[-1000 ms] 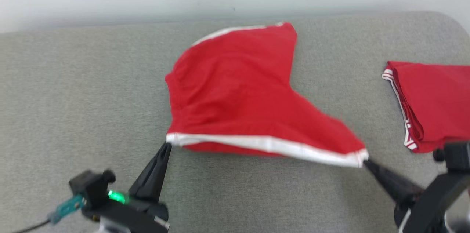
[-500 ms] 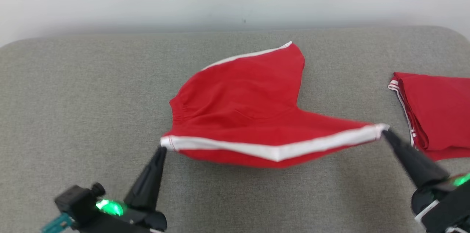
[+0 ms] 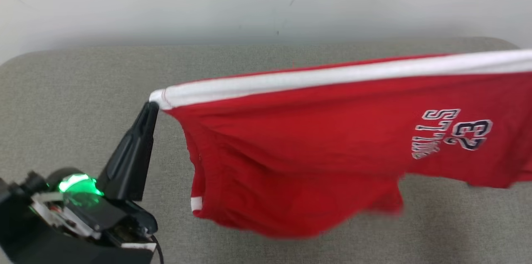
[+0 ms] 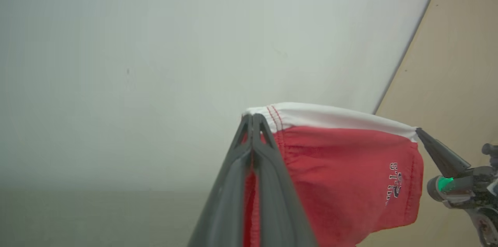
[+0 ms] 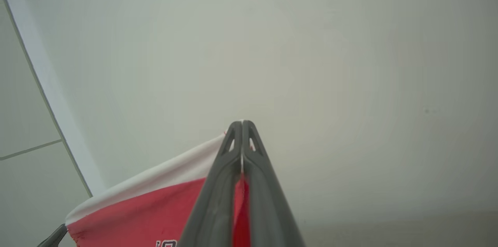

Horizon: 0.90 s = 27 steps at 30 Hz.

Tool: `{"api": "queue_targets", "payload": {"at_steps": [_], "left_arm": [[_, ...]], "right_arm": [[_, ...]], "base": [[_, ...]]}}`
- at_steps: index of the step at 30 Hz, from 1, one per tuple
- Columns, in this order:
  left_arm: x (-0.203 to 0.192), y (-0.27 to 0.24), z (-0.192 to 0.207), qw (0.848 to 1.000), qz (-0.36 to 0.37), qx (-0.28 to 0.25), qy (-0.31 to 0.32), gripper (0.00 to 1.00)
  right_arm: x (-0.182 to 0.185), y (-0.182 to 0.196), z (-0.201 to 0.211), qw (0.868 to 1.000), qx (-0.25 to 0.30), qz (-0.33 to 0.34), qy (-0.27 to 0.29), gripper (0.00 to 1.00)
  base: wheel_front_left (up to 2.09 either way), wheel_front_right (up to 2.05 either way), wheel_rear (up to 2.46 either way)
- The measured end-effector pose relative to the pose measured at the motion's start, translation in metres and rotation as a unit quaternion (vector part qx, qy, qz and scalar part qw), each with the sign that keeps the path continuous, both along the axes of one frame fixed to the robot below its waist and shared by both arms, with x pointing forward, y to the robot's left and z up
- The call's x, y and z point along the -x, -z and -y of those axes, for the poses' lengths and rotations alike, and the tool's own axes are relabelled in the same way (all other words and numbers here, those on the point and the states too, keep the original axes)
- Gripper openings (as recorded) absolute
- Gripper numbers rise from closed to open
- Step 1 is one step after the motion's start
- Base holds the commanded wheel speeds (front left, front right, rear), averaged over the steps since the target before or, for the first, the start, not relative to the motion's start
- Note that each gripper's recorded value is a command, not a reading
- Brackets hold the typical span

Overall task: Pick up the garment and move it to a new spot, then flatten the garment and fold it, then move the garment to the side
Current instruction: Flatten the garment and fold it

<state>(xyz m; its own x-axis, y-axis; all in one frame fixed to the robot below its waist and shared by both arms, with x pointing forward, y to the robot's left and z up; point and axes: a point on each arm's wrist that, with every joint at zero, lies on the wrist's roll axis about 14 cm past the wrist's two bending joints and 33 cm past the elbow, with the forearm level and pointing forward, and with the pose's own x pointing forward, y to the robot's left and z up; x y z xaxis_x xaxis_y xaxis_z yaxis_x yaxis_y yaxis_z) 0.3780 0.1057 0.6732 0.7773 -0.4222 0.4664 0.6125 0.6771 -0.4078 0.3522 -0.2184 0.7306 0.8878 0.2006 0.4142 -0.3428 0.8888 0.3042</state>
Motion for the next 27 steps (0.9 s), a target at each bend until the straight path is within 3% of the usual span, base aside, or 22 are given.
{"api": "queue_targets", "payload": {"at_steps": [5,13,21,22,23,24,25,26,27], "left_arm": [[-0.004,-0.023,0.010,0.999,0.008,-0.029,0.030,0.00],[-0.089,0.031,0.015,0.994,-0.085,-0.061,0.014,0.00],[-0.187,0.103,0.010,0.982,-0.149,-0.106,-0.038,0.00],[-0.197,0.111,0.008,0.981,-0.155,-0.110,-0.045,0.18],[-0.207,0.120,0.005,0.978,-0.162,-0.118,-0.056,0.75],[-0.216,0.127,0.004,0.976,-0.168,-0.122,-0.064,1.00],[-0.223,0.135,0.003,0.974,-0.175,-0.127,-0.069,1.00],[-0.229,0.141,0.002,0.972,-0.175,-0.136,-0.076,1.00],[-0.235,0.147,0.001,0.971,-0.178,-0.140,-0.081,1.00]], "right_arm": [[-0.013,-0.008,-0.001,1.000,0.024,-0.001,-0.004,0.00],[-0.109,0.060,-0.011,0.992,0.021,-0.122,-0.022,0.00],[-0.210,0.137,-0.012,0.978,0.055,-0.200,0.021,0.00],[-0.220,0.145,-0.015,0.977,0.053,-0.205,0.022,0.00],[-0.229,0.154,-0.018,0.976,0.054,-0.210,0.023,0.00],[-0.238,0.161,-0.021,0.975,0.054,-0.212,0.025,0.00],[-0.245,0.168,-0.023,0.975,0.053,-0.216,0.026,0.65],[-0.252,0.175,-0.025,0.973,0.053,-0.222,0.027,1.00],[-0.257,0.183,-0.026,0.972,0.053,-0.228,0.029,1.00]], "base": [[0.00,0.00,0.00],[0.00,0.00,0.00],[0.00,0.00,0.00],[0.00,0.00,0.00],[0.00,0.00,0.00],[0.00,0.00,0.00],[0.00,0.00,0.00],[0.00,0.00,0.00],[0.00,0.00,0.00]]}}
